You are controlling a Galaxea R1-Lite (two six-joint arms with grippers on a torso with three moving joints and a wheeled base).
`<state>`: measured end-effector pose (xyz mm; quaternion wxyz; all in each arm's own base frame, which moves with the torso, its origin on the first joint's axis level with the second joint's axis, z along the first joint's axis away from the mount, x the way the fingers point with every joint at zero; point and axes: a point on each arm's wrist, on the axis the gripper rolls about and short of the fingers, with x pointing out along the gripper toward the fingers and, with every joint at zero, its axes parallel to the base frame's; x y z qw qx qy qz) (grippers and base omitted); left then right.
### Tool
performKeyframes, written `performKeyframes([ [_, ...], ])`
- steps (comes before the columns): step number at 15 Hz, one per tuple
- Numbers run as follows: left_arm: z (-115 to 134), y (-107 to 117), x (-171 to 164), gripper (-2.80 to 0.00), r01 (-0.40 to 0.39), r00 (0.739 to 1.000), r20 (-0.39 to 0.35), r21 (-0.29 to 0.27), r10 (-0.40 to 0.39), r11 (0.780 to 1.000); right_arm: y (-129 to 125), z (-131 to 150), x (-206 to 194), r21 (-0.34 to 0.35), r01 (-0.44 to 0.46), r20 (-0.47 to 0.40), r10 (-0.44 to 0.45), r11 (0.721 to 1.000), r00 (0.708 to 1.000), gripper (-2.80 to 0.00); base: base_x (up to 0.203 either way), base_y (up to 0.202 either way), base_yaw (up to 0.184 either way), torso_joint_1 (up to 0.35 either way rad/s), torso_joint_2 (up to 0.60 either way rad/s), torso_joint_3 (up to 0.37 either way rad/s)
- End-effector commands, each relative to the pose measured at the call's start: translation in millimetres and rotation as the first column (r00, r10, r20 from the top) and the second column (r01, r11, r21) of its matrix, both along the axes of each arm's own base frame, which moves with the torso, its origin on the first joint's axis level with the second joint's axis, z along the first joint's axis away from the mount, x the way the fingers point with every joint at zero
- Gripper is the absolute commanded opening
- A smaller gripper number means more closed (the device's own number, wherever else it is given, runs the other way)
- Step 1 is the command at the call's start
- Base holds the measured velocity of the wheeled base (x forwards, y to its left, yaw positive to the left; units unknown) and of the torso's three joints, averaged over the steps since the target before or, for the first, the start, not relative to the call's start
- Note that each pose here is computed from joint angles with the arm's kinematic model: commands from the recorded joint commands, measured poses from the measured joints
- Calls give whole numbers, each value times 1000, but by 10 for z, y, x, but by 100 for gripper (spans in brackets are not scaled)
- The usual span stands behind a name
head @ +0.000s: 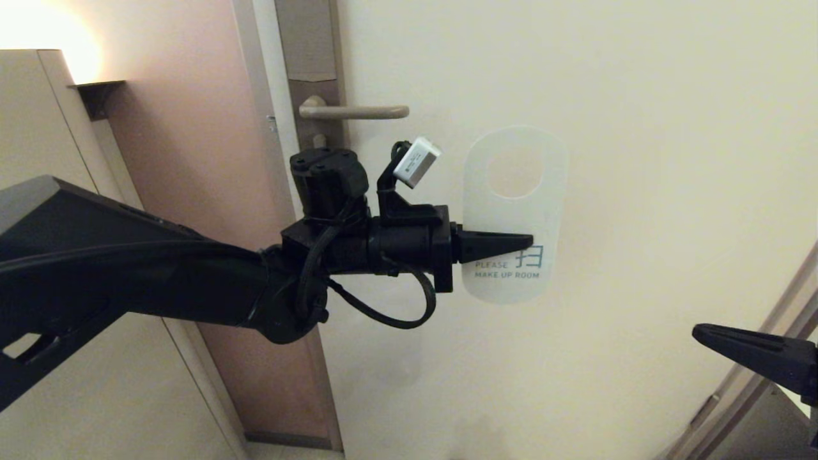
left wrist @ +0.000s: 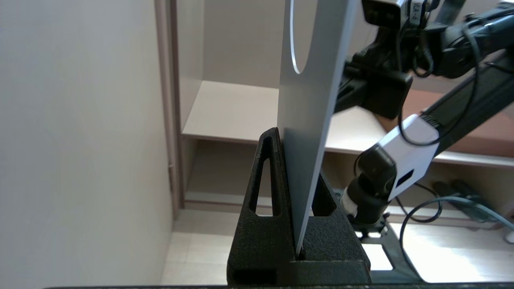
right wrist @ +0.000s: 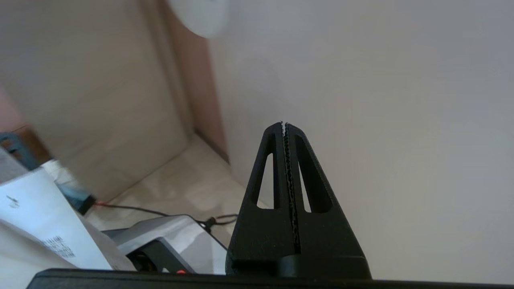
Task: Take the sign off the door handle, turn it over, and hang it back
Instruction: Hand it to the other hand
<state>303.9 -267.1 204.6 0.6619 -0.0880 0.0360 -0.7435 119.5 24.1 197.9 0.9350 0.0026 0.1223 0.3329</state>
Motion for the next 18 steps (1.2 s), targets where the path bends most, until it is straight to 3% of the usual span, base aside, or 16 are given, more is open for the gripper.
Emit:
performKeyframes([
  [1, 17, -54, 17, -280, 14, 1000, -2, -9, -14, 1000, 91, -54, 154, -3, -58, -51, 58, 998, 997, -280, 0, 0, 0, 0, 0, 0],
  [4, 53, -111, 32, -280, 22, 1000, -1, -21, -22, 1000, 225, 7, 280, 3, -130, -29, 130, 991, 991, -280, 0, 0, 0, 0, 0, 0],
  [9, 76, -143, 30, -280, 27, 1000, 6, -28, -27, 999, 304, 227, 537, 12, -143, 36, 143, 990, 989, -280, 0, 0, 0, 0, 0, 0],
  [12, 63, -147, 36, -280, 26, 1000, 4, -26, -26, 999, 414, 282, 529, 17, -201, 51, 200, 979, 978, -280, 0, 0, 0, 0, 0, 0],
  [15, 48, -154, 44, -280, 26, 1000, 7, -30, -26, 999, 606, 383, 463, 63, -295, 52, 292, 954, 955, -280, 0, 0, 0, 0, 0, 0],
  [18, 43, -160, 52, -280, 28, 1000, 6, -41, -28, 999, 641, 382, 474, 68, -306, 43, 304, 950, 952, -280, 0, 0, 0, 0, 0, 0],
])
